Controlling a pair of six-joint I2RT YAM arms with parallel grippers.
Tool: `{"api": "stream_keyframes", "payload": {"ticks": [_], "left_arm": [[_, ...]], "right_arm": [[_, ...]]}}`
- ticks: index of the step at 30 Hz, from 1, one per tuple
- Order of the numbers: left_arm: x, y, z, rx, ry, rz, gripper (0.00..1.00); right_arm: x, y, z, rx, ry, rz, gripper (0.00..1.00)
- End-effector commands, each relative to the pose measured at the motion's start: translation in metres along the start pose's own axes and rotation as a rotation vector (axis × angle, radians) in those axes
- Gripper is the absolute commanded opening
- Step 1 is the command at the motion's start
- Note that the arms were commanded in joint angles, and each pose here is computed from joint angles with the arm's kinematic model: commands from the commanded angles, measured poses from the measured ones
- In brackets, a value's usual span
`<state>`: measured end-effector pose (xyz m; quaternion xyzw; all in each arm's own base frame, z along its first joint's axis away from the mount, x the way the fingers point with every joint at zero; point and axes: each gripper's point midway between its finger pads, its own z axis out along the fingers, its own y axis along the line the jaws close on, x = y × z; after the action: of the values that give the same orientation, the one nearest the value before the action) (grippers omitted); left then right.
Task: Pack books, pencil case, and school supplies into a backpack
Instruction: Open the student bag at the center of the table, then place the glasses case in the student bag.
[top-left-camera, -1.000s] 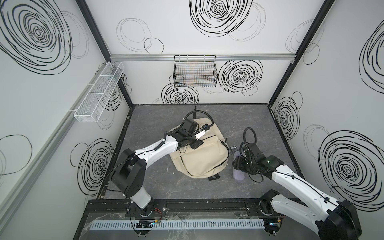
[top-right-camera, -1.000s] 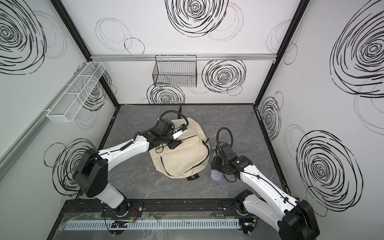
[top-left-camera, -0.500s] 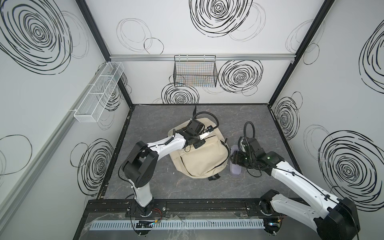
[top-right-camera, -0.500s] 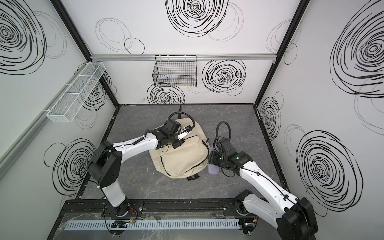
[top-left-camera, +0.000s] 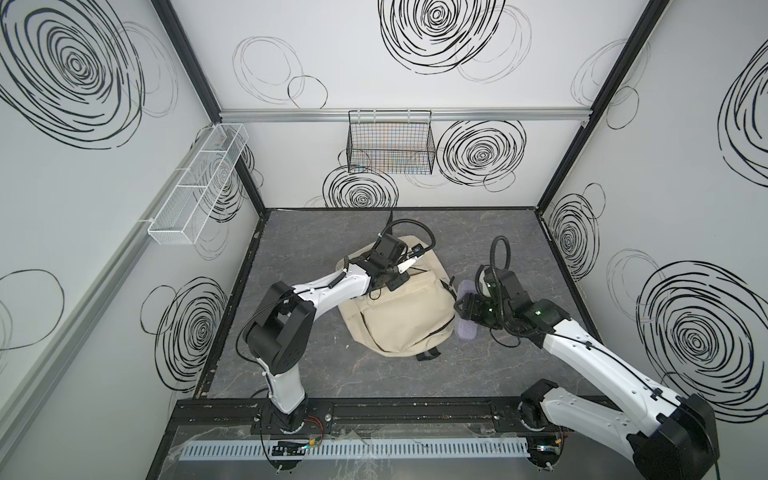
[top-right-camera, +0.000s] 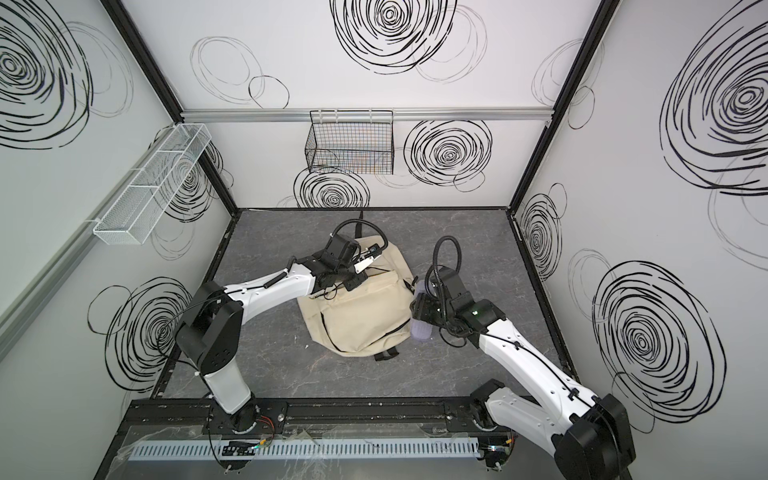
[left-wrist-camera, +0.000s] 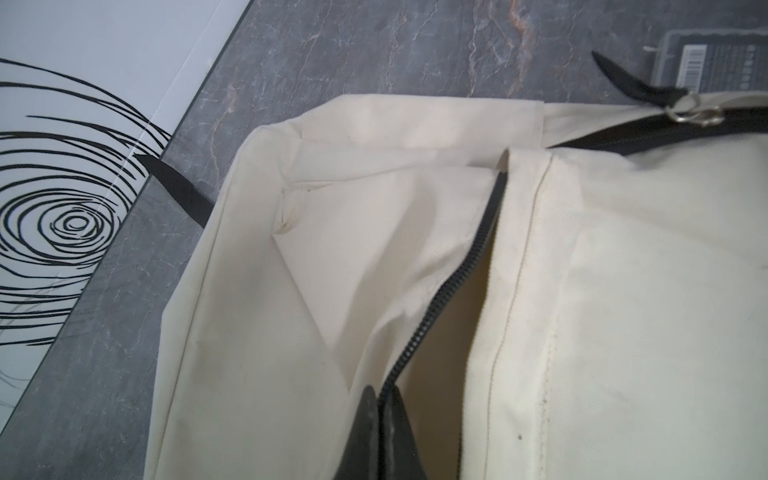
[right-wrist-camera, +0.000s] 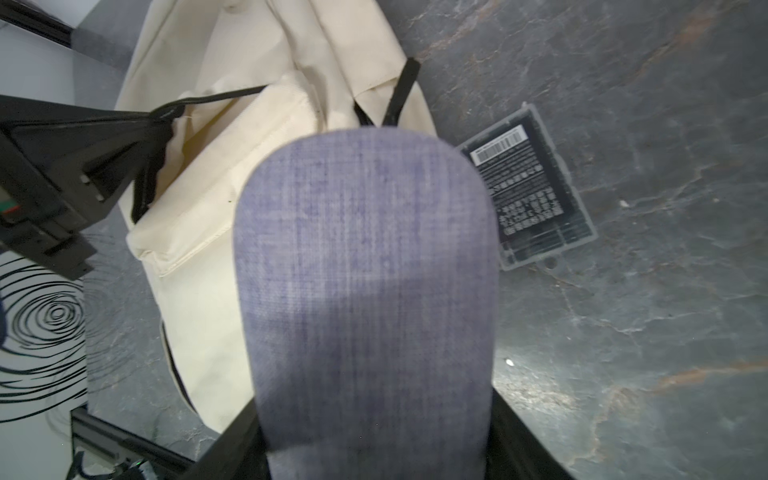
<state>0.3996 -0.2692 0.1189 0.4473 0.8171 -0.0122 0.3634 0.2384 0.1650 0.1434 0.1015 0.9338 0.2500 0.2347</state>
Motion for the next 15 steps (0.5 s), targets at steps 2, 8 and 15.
{"api": "stream_keyframes", "payload": {"ticks": [2,8,15], "left_arm": [[-0.050,0.020,-0.043,-0.049,-0.198,-0.077,0.00],[-0.069,0.020,-0.079,-0.053,-0.312,-0.093,0.00],[-0.076,0.013,-0.094,-0.036,-0.369,-0.062,0.00]], "right_arm": [[-0.014,0.059,0.005,-0.202,-0.030,0.035,0.32],[-0.026,0.108,0.033,-0.338,0.011,0.030,0.32],[-0.040,0.137,0.081,-0.389,0.093,0.080,0.32]]}}
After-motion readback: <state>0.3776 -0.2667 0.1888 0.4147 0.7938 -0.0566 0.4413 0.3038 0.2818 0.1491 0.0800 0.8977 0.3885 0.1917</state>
